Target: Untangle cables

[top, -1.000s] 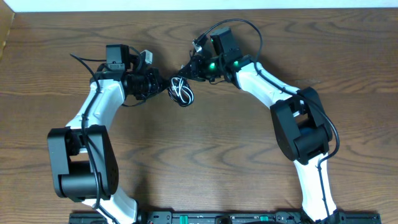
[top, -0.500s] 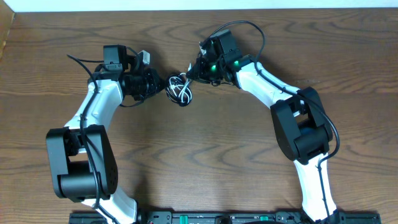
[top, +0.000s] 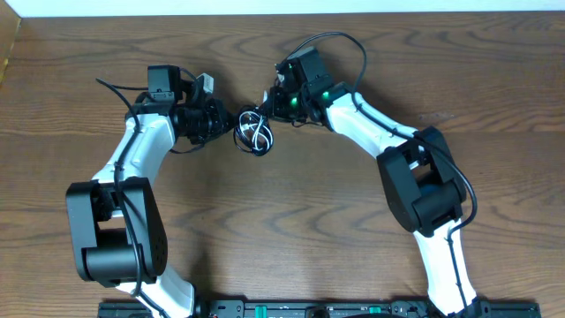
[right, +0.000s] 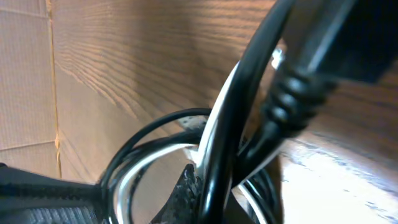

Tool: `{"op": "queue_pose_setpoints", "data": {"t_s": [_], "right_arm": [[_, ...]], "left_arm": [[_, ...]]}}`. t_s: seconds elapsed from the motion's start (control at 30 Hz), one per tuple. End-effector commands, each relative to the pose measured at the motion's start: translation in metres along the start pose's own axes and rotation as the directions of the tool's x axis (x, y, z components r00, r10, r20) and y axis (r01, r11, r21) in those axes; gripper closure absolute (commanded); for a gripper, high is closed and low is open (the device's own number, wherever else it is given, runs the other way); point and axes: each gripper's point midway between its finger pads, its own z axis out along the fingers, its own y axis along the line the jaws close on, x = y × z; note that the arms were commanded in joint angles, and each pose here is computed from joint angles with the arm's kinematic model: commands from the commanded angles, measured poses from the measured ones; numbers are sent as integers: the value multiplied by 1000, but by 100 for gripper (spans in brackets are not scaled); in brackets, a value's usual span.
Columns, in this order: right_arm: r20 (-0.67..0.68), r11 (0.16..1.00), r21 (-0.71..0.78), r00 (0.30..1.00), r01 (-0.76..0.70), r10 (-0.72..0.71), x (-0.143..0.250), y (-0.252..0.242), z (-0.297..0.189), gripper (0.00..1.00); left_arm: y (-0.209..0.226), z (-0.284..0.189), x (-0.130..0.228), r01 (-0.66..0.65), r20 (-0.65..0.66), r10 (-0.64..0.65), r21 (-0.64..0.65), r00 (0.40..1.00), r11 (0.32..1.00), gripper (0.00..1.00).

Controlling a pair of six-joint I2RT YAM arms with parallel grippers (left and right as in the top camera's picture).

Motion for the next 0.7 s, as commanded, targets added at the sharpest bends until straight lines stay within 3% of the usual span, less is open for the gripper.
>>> {"op": "queue_pose_setpoints", "data": {"t_s": [0.0, 0.07, 0.2, 0.4, 0.53, 0.67], "right_arm": [[3, 1000, 14, 1000, 15, -15, 2, -3, 6, 99], [2, 1000, 7, 1000, 17, -17, 2, -2, 6, 99], [3, 1000, 7, 1000, 16, -16, 1, -3, 5, 99], [-6, 999, -34, 1000, 27, -27, 1, 5, 5, 99], [-4, 999, -33, 1000, 24, -24, 0, 4, 4, 99], [-5, 999, -36, 1000, 23, -23, 0, 4, 4, 99]], "left_arm": [[2, 7, 6, -37, -19, 37, -10, 999, 999, 65], [6, 8, 5, -42, -13, 42, -42, 999, 998, 51], [13, 8, 5, -52, -11, 51, -83, 999, 995, 35], [18, 27, 16, -64, -68, 59, -69, 996, 996, 33], [-2, 38, 25, -129, -112, 140, 105, 984, 986, 33], [-2, 41, 27, -153, -115, 169, 134, 979, 979, 39]]}}
